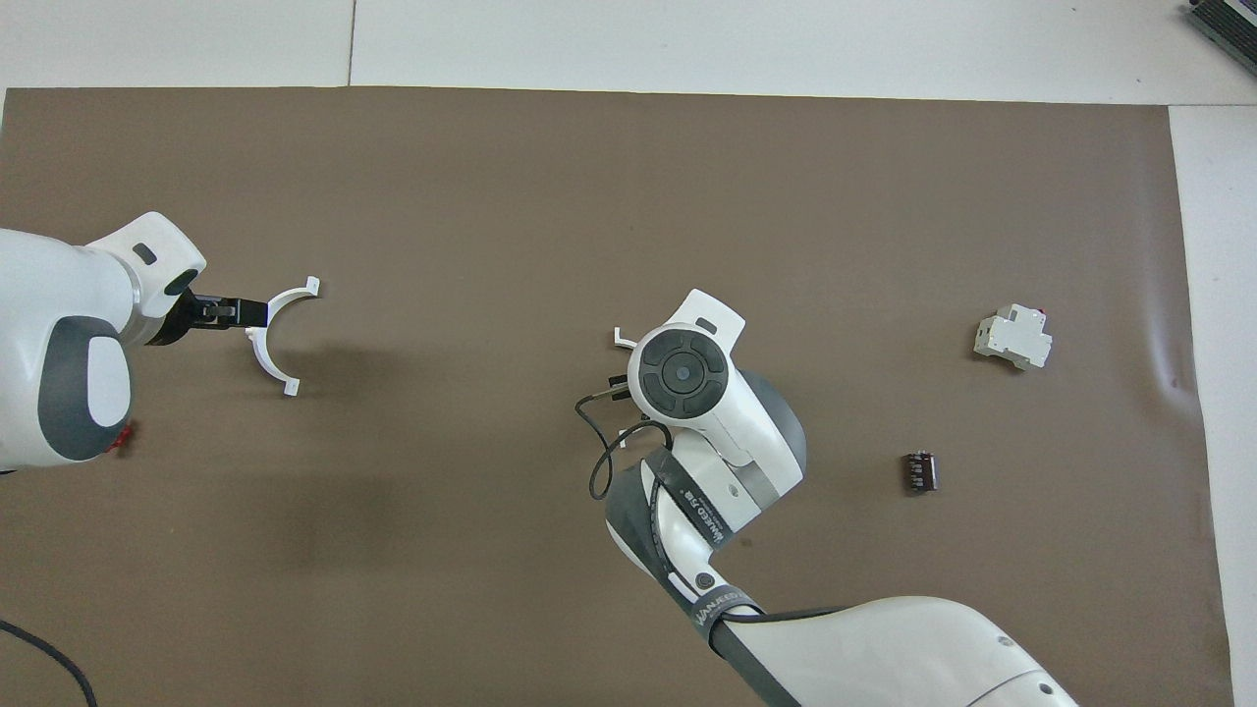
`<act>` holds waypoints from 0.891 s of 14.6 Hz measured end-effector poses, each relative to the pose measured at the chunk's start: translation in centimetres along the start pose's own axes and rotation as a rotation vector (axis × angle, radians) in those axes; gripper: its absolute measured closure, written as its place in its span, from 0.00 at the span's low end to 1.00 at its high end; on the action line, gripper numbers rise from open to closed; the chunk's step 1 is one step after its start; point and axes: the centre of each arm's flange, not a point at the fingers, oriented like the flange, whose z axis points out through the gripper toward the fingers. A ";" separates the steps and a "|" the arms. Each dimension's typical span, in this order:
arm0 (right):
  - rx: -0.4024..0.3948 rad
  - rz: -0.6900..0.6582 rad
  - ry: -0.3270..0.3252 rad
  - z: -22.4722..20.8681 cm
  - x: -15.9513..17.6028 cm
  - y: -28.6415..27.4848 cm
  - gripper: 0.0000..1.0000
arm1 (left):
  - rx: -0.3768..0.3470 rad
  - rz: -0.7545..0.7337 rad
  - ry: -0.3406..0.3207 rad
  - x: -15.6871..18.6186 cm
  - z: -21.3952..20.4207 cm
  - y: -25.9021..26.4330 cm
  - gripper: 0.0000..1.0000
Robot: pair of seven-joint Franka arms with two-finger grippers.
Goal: Assemble drain pipe with both arms
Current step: 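Set the half-ring down with the right gripper while the left gripper grasps its half, then withdraw the right gripper while the left gripper lifts its half-ring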
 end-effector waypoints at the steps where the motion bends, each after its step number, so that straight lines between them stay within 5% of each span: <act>1: 0.002 0.002 0.005 -0.3 0.1 0.0 0.43 | 0.001 -0.004 -0.004 0.0 1.0 -0.4 0.08; 5: 0.025 0.075 0.055 -6.3 1.9 2.3 0.00 | -0.001 0.061 -0.020 -0.1 3.6 -0.8 0.16; 9: 0.018 0.219 0.058 -15.3 3.7 11.4 0.00 | 0.000 0.080 -0.011 0.0 6.2 -0.8 0.16; 13: -0.003 0.337 0.034 -19.6 3.8 21.2 0.00 | -0.002 0.083 -0.015 -0.1 6.5 -0.6 0.16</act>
